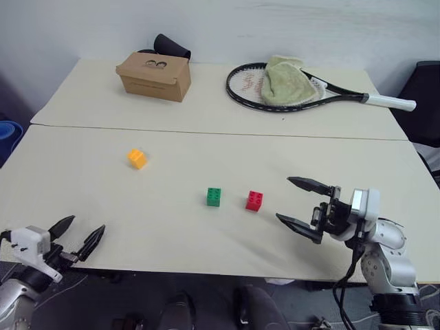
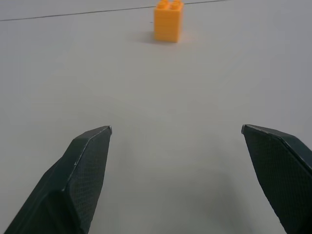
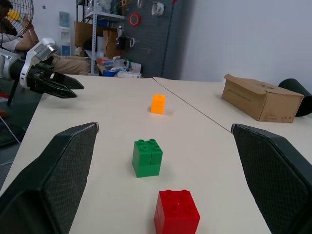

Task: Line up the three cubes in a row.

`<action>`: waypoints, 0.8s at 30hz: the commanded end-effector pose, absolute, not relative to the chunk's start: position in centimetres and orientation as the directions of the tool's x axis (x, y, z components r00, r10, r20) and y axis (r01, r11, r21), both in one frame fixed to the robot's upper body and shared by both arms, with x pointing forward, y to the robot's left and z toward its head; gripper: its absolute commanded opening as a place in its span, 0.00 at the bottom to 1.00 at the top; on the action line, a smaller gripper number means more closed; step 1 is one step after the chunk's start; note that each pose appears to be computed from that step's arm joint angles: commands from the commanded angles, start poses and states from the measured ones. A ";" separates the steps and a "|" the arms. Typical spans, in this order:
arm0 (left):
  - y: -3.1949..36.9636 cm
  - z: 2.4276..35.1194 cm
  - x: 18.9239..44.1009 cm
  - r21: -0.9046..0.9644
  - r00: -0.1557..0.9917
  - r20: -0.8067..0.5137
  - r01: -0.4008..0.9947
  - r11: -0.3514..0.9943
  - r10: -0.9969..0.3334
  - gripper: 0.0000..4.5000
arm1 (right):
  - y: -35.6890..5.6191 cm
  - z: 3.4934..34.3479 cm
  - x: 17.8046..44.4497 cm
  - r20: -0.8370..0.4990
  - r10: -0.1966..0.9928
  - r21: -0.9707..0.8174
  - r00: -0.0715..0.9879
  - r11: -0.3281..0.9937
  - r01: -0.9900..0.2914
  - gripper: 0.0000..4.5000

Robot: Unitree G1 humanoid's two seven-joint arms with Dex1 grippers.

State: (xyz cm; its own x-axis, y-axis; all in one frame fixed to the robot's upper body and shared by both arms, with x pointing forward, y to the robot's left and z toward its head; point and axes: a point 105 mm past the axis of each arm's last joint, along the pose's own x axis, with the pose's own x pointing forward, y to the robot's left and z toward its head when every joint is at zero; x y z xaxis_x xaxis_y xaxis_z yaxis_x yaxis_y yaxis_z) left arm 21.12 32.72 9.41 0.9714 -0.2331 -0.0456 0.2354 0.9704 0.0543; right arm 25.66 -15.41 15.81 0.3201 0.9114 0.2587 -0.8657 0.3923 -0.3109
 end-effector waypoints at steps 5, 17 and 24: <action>31.1 13.8 29.8 0.076 0.943 0.043 0.325 0.943 -0.329 1.00 | -14.3 17.5 25.8 0.278 0.917 -0.362 0.285 0.375 -0.854 1.00; 28.2 14.3 40.3 0.079 0.897 -0.154 0.429 0.900 -0.414 1.00 | -14.2 18.3 25.5 0.289 0.894 -0.380 0.343 0.436 -0.816 1.00; 28.0 14.4 40.4 0.096 0.860 -0.199 0.494 0.864 -0.470 0.61 | -14.5 18.0 24.9 0.294 0.874 -0.378 0.387 0.478 -0.793 1.00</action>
State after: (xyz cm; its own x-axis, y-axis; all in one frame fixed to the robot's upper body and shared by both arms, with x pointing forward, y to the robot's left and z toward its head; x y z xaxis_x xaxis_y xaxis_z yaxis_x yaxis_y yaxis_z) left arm 40.46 27.53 12.94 0.8631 -0.4582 -0.2124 0.4778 0.8771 0.0493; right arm 25.37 -14.42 16.87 0.3921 0.8797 0.2690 -0.8202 0.4668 -0.3308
